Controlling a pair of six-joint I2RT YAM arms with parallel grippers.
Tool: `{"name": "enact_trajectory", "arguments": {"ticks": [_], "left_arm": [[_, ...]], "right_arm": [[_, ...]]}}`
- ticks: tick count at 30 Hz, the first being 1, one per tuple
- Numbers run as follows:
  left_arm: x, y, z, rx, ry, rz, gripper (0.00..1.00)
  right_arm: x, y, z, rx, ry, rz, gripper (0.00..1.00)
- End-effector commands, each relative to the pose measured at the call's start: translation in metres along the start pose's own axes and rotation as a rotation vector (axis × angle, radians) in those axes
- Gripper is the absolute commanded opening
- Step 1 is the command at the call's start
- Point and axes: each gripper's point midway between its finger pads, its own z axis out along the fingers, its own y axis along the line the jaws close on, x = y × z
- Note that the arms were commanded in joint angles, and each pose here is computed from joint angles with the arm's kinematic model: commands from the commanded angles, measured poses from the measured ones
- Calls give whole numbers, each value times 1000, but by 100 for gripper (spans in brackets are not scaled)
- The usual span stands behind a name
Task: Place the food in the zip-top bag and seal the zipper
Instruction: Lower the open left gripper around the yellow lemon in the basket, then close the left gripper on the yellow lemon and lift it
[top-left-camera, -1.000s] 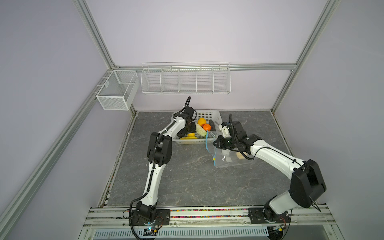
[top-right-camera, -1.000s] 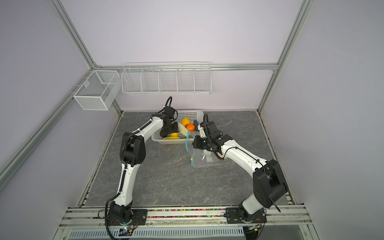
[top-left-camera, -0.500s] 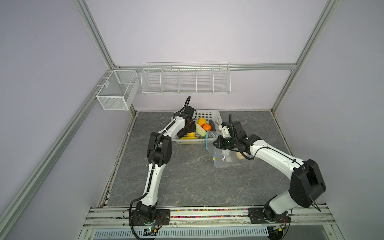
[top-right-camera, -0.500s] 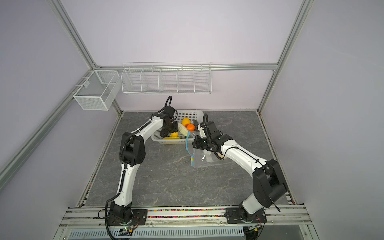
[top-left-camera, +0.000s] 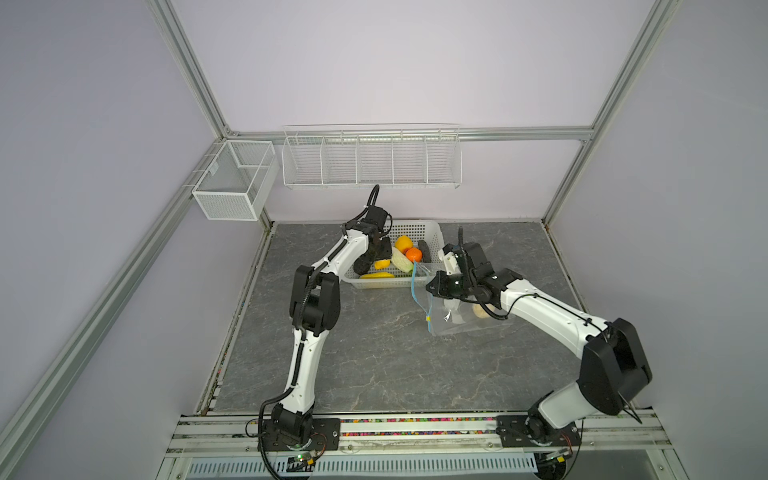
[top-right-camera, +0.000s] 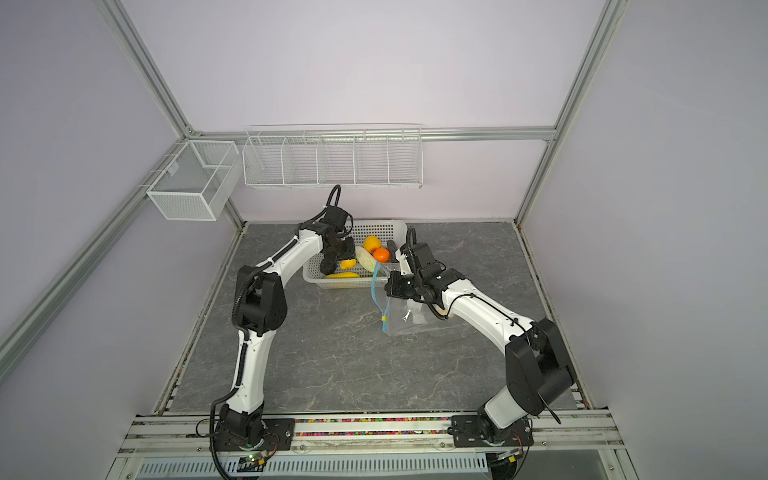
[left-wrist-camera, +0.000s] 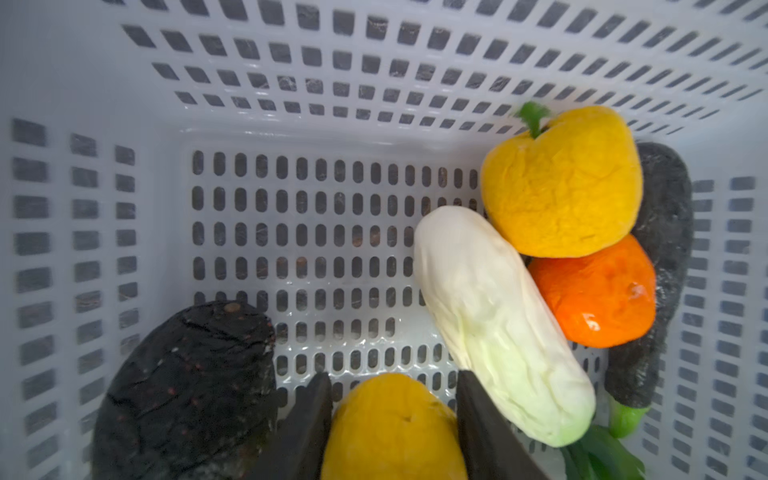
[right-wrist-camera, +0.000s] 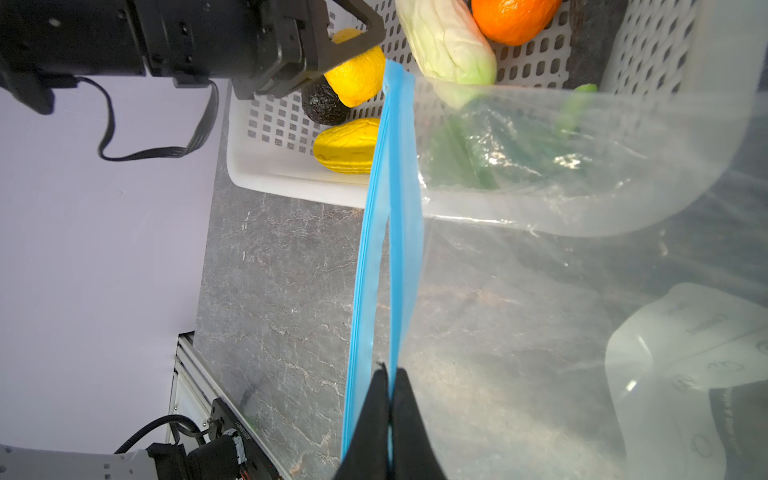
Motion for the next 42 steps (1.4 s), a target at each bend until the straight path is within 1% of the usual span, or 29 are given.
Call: {"name": "enact_trajectory", "arguments": {"ticks": [1,9,17,22,27,33,42], "left_arm": [[-9,1,-22,1,-36,-4,44],[-10,-2,-47,23,-67,-8,44],[-2,-10,-76,113,-117,-49,43],[0,-10,-89,140,-147,-54,42],[-2,-15,-97,174,-169,-51,42],[-2,-24,-101,227,-169,-48,41],[6,-42,-129,366,-194,-78,40]], "right_arm": [[-5,1,-2,-5,-13,-6,7],[-7,3,-3,-4,-6,-15,6],[-8,3,-6,13,-2,-19,7],[-9,2,-2,20,5,-2,7],[-8,-1,2,37,14,12,7],[-12,-3,1,51,-4,21,6],[-20,2,-4,35,-51,24,6]]}}
